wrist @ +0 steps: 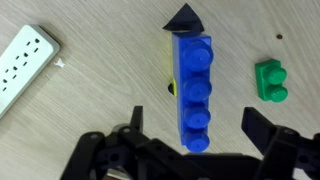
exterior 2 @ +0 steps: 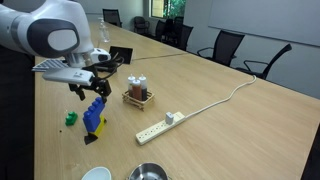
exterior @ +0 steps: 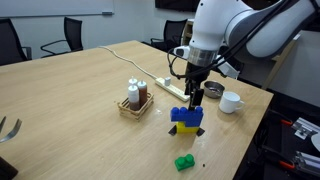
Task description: Stack the blue block on top of the yellow and blue blocks
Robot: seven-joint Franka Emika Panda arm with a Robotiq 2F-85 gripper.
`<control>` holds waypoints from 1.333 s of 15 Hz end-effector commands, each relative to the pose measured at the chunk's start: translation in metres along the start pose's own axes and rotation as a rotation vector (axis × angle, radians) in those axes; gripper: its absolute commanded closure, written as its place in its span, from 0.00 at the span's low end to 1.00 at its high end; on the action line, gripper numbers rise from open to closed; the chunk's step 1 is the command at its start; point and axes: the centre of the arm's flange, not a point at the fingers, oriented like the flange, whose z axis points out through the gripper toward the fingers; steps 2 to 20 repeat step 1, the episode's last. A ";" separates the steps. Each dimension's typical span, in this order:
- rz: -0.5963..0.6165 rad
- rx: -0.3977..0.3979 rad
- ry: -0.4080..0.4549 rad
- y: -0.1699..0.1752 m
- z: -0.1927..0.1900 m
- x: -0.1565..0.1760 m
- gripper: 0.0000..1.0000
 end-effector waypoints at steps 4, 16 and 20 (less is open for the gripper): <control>0.000 0.000 0.000 0.000 0.000 0.000 0.00; 0.000 0.000 0.000 0.000 0.000 0.000 0.00; 0.000 0.000 0.000 0.000 0.000 0.000 0.00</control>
